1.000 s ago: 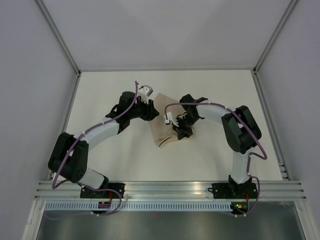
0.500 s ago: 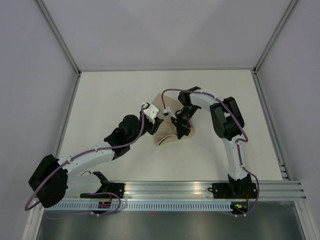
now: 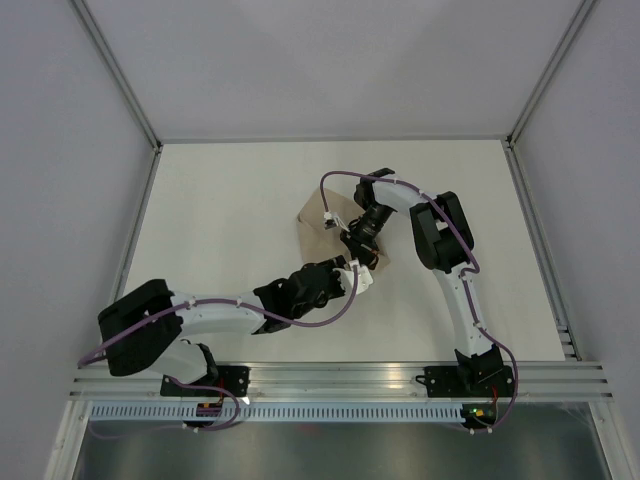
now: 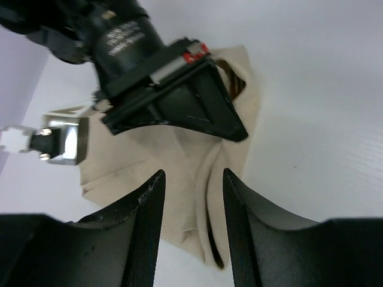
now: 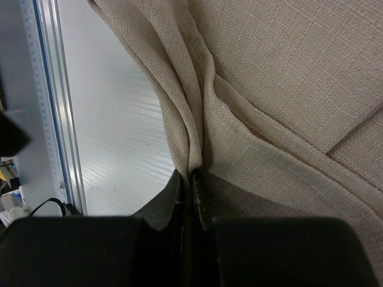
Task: Fold the napkin, place the utensils inside, and roll it up
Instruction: Roll the napkin with the utensil
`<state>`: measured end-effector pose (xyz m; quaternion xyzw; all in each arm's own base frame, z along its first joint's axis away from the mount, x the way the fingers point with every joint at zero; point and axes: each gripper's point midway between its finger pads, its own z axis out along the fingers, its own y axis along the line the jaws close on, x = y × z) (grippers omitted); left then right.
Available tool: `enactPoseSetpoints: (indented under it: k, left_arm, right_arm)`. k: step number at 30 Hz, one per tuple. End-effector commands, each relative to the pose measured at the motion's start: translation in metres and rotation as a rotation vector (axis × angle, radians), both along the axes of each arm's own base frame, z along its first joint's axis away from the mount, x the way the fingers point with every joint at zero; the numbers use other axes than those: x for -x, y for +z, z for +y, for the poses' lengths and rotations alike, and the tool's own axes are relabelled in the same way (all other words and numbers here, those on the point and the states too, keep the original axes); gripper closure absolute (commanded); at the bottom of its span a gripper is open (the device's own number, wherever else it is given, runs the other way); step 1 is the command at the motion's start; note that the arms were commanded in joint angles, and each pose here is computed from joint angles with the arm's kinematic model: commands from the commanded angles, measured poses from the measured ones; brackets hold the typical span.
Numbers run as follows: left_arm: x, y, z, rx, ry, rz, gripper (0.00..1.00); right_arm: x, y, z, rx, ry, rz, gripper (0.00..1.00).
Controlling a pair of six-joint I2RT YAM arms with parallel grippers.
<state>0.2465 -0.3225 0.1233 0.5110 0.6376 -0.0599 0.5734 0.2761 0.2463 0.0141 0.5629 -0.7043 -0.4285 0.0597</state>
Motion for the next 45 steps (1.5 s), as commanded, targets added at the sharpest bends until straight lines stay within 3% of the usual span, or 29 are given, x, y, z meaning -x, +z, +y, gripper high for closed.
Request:
enactPoseSetpoints:
  k: [1,12,23,39,45]
  left_arm:
    - [-0.003,0.004,-0.021,-0.07,-0.042,-0.105,0.51]
    - [-0.007,-0.058,-0.042,-0.179,-0.097,-0.08,0.43]
    - [-0.017,-0.088,-0.032,-0.222,-0.058,-0.063,0.39]
    - [-0.01,-0.123,-0.005,-0.287,-0.071,0.099,0.4]
    - [-0.003,-0.136,-0.004,-0.301,-0.08,0.18,0.48]
  right_arm:
    - [-0.001,-0.025,-0.001,0.005,0.039,-0.002,0.98]
    - [-0.003,-0.028,-0.005,0.029,0.026,0.008,0.98]
    - [-0.004,-0.029,-0.005,0.033,0.022,0.016,0.98]
    - [-0.005,-0.03,-0.005,0.044,0.015,0.029,0.98]
    - [-0.006,-0.03,-0.005,0.043,0.013,0.028,0.98]
